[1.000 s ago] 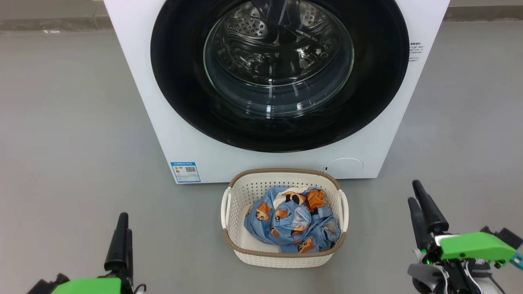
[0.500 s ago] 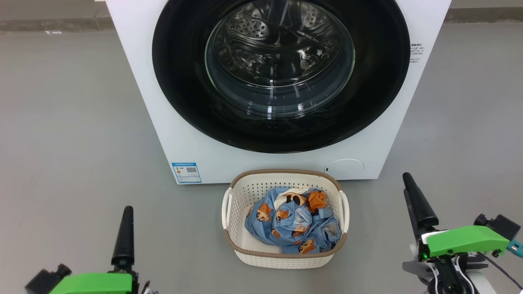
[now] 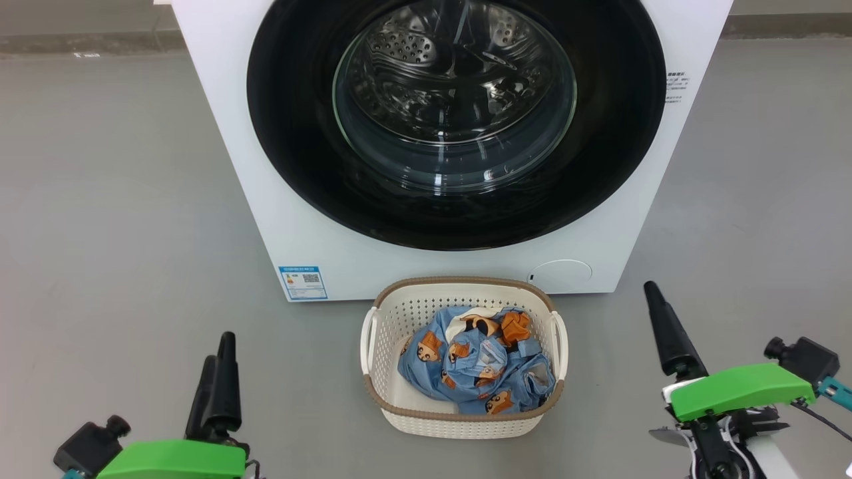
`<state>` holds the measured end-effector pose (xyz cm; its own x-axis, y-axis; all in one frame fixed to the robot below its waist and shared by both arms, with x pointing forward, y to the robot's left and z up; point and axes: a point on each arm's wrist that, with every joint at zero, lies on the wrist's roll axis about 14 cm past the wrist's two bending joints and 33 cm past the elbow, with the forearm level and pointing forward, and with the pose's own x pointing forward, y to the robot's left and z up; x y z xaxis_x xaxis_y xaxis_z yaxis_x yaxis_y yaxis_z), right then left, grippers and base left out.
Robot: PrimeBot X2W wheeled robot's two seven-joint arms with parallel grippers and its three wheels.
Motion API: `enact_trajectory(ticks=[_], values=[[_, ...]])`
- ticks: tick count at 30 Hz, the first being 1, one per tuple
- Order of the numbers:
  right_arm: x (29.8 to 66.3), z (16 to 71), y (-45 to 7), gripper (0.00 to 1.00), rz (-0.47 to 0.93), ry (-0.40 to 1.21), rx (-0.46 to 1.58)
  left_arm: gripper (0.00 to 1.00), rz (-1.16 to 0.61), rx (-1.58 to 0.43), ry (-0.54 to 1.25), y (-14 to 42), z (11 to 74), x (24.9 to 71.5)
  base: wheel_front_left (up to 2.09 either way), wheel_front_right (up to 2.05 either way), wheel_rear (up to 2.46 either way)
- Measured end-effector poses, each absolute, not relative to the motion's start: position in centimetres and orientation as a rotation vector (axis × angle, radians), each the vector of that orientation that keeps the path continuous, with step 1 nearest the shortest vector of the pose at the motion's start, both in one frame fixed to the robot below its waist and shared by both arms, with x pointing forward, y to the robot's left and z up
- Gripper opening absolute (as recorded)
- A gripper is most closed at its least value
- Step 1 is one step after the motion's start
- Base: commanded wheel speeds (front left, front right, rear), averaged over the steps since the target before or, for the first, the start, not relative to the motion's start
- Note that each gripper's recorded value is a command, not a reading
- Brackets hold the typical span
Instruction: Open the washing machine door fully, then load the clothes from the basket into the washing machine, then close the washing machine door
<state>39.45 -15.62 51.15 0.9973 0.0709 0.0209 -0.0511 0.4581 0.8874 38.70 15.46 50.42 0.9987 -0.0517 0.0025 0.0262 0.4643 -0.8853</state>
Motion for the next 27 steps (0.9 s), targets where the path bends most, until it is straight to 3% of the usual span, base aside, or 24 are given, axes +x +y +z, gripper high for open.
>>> enact_trajectory(ticks=[27], values=[[40.3,50.5,-14.1,1.0,0.143,0.024,0.581,1.0,-0.105,-0.675,-0.029,14.0,51.8,39.3,0.0,0.0,0.0]])
